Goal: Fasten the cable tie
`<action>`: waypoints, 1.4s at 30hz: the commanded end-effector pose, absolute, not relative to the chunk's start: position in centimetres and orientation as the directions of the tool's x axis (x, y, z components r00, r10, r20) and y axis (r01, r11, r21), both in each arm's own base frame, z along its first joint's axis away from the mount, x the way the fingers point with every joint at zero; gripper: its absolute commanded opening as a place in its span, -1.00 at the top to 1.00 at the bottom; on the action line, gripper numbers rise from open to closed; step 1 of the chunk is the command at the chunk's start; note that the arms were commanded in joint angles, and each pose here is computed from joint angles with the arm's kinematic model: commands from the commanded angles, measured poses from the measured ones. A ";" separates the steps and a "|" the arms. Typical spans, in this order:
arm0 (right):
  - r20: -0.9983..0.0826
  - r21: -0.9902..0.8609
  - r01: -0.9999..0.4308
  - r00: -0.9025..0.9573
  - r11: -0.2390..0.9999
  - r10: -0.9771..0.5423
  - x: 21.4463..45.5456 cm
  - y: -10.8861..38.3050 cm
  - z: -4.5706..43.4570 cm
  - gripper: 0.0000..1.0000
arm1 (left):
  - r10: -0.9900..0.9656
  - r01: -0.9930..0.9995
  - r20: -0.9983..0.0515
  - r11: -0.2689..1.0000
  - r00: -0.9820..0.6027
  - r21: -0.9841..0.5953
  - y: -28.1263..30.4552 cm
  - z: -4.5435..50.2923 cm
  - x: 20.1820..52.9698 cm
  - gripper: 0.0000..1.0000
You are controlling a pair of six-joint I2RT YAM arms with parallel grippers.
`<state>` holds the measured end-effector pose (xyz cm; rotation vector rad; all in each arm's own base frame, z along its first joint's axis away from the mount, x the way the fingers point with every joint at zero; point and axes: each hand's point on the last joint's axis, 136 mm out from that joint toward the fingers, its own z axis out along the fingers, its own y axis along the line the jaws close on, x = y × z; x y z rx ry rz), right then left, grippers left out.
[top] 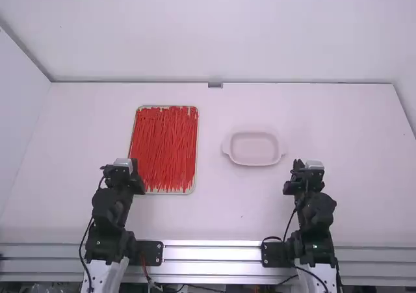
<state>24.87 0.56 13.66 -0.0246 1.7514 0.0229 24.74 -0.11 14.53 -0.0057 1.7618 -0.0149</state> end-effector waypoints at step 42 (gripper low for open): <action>-0.869 0.127 -0.296 -0.493 0.947 -0.038 31.8 10.0 17.6 -0.72 | -0.093 0.119 -0.716 0.963 -0.692 -0.240 -3.5 16.0 33.0 -0.71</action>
